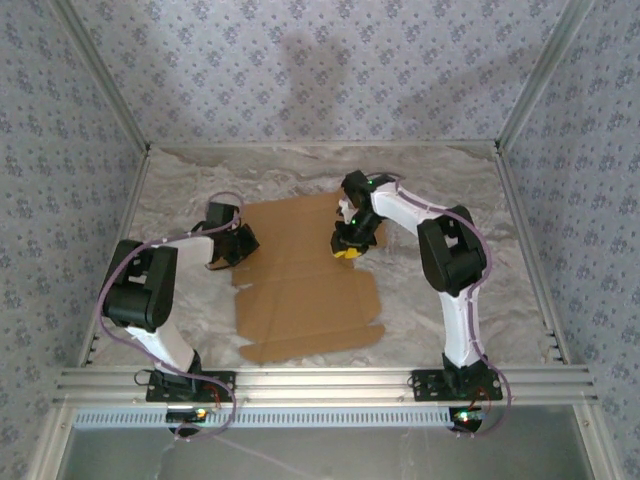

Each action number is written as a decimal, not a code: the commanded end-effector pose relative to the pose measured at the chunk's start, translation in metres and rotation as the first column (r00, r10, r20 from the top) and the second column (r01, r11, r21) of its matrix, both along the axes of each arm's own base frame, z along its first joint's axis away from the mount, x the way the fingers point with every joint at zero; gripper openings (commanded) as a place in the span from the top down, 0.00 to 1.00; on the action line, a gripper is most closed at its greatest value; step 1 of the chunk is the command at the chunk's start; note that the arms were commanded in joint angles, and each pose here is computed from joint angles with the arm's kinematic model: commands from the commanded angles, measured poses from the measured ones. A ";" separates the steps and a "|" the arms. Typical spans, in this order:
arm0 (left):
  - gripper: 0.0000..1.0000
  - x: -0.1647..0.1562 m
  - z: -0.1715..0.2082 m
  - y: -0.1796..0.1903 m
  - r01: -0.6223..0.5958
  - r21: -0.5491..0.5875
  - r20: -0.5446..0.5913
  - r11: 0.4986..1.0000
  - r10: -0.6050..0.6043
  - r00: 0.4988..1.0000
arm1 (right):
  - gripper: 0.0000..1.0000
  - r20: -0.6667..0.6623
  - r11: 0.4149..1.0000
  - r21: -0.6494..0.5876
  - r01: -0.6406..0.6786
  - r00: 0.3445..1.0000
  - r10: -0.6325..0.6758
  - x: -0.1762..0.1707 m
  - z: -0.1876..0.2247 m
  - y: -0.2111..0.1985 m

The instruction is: Fold the paper box

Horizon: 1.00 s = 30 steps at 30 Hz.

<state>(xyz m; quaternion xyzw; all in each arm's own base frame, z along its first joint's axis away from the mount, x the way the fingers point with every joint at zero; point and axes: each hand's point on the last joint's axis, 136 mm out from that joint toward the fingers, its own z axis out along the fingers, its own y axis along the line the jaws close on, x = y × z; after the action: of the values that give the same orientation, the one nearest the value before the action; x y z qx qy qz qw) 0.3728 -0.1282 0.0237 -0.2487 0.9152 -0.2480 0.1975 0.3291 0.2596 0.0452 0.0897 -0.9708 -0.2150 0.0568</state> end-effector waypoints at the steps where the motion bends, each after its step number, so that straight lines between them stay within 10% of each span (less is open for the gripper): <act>1: 1.00 -0.008 -0.012 0.004 -0.015 0.023 -0.040 1.000 0.016 0.999 | 0.65 -0.059 0.998 0.049 0.029 0.998 -0.026 -0.012 -0.019 0.002; 12: 1.00 -0.005 -0.004 0.003 0.011 0.039 -0.021 0.999 -0.010 1.000 | 0.58 0.131 0.994 0.105 0.015 0.991 -0.028 0.006 0.017 -0.002; 18: 1.00 0.000 0.016 -0.002 0.097 0.112 0.049 0.989 -0.103 0.993 | 0.50 0.416 0.980 0.176 0.088 0.896 -0.155 0.077 0.080 -0.027; 30: 1.00 0.007 0.017 -0.020 0.242 0.218 0.062 0.945 -0.261 0.963 | 0.49 0.495 0.998 0.056 0.017 0.868 -0.042 0.195 0.042 -0.031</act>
<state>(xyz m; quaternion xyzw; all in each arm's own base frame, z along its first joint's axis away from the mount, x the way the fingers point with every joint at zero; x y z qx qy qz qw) 0.3741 -0.1468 0.0382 -0.1254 0.9446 -0.2021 0.2264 0.5091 0.2294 0.1095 0.1087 -0.9402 -0.2317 -0.2246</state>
